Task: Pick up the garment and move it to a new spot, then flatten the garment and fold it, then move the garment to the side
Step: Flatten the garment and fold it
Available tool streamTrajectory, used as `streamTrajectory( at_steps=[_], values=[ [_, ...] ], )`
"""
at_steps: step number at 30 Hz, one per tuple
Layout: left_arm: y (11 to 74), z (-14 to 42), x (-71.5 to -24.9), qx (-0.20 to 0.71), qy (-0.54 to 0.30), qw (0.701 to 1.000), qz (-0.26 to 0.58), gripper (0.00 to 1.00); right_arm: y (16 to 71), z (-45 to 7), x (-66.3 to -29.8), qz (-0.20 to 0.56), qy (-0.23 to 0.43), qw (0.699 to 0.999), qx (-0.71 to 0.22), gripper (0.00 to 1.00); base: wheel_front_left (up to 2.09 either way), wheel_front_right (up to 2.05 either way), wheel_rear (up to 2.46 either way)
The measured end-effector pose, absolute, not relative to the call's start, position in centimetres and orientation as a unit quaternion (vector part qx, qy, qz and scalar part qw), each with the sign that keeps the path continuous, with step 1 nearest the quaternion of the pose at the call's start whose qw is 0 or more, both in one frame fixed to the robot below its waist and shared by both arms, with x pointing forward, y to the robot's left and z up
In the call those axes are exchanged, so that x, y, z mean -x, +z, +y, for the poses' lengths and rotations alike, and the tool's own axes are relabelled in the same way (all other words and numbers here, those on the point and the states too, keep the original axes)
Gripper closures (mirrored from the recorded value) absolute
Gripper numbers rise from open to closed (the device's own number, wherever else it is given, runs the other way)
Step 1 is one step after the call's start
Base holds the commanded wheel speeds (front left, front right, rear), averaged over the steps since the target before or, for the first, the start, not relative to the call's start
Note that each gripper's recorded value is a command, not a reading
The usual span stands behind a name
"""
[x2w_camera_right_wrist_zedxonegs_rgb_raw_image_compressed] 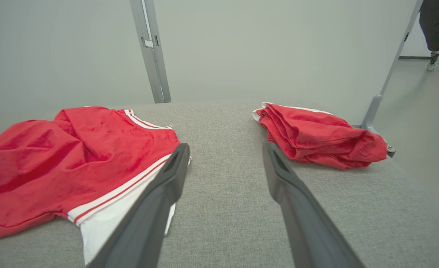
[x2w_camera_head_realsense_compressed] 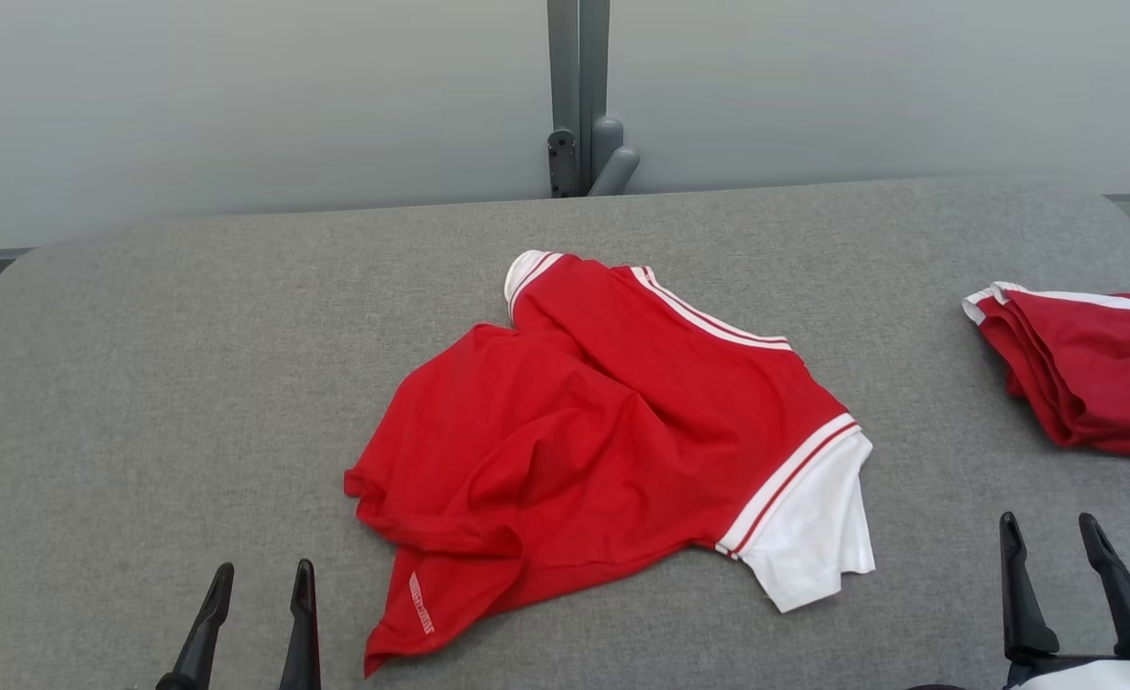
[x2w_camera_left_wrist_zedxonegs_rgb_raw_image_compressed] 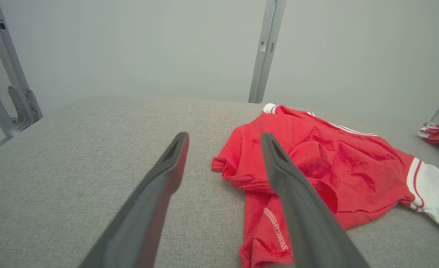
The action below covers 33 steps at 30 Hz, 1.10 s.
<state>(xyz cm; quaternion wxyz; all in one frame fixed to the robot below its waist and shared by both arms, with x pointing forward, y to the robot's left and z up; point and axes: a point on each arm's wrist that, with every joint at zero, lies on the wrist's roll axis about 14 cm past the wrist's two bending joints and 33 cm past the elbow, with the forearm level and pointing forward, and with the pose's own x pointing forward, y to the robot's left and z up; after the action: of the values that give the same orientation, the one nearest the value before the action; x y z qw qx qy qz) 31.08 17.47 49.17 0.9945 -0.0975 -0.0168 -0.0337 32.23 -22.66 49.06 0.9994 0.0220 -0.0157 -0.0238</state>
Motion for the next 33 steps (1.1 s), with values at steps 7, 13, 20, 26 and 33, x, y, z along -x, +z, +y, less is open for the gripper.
streamTrajectory(
  at_steps=[7,13,20,26,33],
  values=[
    [48.7,17.0,-31.0,0.063,-0.044,0.997,-0.010,0.00,49.3,-23.2,-31.8,-0.020,-0.033,0.999,-0.011,0.00,0.00,0.00,0.00],
    [48.8,16.7,-31.2,0.054,-0.053,0.997,-0.011,0.00,49.1,-23.2,-31.5,-0.017,-0.034,0.999,-0.005,0.00,0.00,0.00,0.00],
    [48.9,16.3,-31.3,0.047,-0.063,0.997,-0.013,0.00,49.1,-23.4,-31.2,-0.016,-0.036,0.999,-0.005,0.00,0.00,0.00,0.00],
    [48.6,15.9,-31.2,0.045,-0.073,0.996,-0.007,0.00,49.0,-23.3,-31.1,-0.014,-0.036,0.999,-0.006,0.00,0.00,0.00,0.00],
    [45.9,14.0,-30.2,0.019,-0.130,0.991,0.040,0.00,48.7,-22.7,-31.5,-0.009,-0.020,1.000,-0.009,0.00,0.00,0.00,0.00]
  ],
)
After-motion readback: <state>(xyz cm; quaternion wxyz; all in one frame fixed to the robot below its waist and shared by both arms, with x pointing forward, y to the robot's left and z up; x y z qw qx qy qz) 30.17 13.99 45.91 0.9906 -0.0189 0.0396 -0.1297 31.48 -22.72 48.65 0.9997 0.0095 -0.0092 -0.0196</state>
